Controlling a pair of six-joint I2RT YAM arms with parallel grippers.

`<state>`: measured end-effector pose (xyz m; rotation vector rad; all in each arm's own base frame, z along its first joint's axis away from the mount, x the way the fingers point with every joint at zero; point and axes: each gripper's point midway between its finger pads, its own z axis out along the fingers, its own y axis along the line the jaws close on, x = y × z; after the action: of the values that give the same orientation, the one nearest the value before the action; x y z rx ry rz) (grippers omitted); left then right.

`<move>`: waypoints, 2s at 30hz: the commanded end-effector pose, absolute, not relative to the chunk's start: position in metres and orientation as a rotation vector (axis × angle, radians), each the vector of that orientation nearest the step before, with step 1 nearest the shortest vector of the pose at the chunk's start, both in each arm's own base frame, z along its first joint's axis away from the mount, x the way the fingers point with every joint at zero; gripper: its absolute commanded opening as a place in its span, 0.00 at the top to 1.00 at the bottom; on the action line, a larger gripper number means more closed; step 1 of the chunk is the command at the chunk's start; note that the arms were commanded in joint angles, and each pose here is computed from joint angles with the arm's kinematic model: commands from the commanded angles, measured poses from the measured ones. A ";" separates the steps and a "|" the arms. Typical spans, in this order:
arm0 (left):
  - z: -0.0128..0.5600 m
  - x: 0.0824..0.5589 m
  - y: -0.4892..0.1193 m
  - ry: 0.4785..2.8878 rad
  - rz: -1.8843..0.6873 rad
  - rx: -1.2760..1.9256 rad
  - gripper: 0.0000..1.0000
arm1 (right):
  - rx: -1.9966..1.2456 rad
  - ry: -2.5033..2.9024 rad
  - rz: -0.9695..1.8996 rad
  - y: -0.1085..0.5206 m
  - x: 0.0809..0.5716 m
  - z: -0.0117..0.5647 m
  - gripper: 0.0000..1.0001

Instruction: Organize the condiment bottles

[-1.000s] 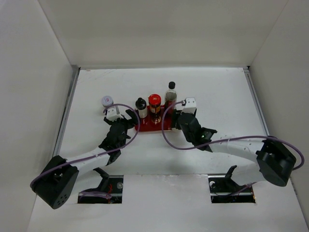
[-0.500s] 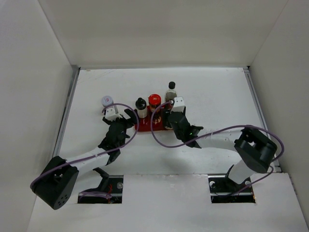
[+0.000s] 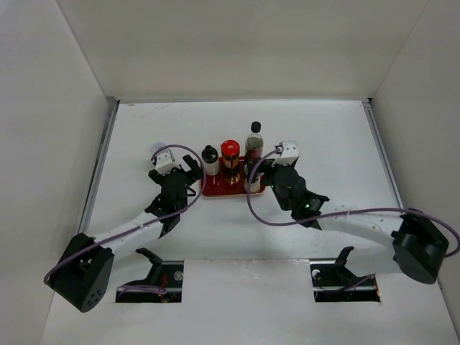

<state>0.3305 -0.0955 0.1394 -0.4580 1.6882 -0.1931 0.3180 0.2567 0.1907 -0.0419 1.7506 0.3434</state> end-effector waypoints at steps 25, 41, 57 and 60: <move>0.128 0.442 0.002 1.901 0.149 -0.657 0.05 | 0.087 1.668 0.634 0.220 0.271 0.196 0.00; 0.153 0.385 -0.011 1.811 0.111 -0.616 0.61 | 0.100 1.690 0.609 0.216 0.277 0.187 0.00; 0.210 0.325 -0.179 1.834 -0.284 -0.232 0.59 | 0.122 1.704 0.566 0.210 0.285 0.178 0.00; 0.208 0.336 -0.202 1.839 -0.313 -0.193 0.58 | 0.141 1.700 0.556 0.203 0.287 0.178 0.00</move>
<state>0.3067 -0.1731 0.1435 -0.1150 2.0271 -0.1577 0.2808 0.2075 0.1578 0.0774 1.7740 0.5136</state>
